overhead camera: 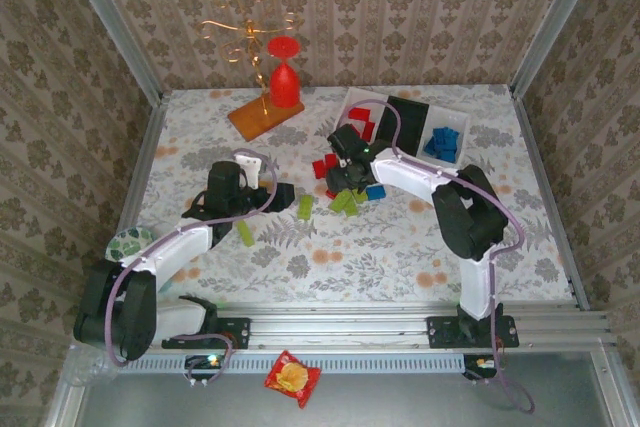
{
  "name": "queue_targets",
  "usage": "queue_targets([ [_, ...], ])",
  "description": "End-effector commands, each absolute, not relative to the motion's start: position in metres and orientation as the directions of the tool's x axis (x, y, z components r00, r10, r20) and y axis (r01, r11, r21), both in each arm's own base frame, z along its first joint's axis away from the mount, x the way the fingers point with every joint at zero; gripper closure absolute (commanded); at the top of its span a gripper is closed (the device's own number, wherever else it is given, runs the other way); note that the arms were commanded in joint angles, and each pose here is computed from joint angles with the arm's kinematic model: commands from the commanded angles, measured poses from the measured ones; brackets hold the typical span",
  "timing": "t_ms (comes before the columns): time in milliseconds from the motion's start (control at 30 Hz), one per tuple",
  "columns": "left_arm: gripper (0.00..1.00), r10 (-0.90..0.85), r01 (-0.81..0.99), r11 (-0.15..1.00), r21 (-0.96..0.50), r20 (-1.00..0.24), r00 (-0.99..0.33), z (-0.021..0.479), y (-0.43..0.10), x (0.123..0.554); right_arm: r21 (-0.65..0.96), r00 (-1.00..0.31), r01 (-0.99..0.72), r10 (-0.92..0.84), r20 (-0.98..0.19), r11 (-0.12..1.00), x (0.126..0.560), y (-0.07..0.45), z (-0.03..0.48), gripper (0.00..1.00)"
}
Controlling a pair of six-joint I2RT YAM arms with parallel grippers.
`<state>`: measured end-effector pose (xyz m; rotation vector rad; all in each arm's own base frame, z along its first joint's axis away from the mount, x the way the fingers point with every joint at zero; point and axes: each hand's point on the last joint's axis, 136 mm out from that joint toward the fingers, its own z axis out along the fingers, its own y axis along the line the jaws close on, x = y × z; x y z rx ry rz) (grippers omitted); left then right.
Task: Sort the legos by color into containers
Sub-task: Pick up the lego from the center of the table.
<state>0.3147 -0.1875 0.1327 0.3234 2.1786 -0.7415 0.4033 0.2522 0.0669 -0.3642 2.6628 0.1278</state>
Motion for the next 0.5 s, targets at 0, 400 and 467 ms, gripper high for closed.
queue_targets([
  [0, 0.06, -0.014, 0.467, 0.789, -0.399, -0.772, -0.635, 0.144, -0.188, 0.316, -0.002, -0.877, -0.304, -0.281, -0.390, 0.953, 0.390, 0.250, 0.067, 0.30],
  [400, 0.06, -0.124, 0.225, 0.902, -0.367, -0.723, -0.680, 0.120, -0.137, 0.324, 0.139, -0.851, -0.405, -0.317, -0.418, 0.904, 0.340, 0.322, 0.086, 0.21],
  [467, 0.06, -0.159, 0.187, 0.908, -0.375, -0.722, -0.674, 0.119, -0.126, 0.322, 0.162, -0.871, -0.347, -0.253, -0.421, 0.924, 0.343, 0.332, 0.081, 0.25],
])
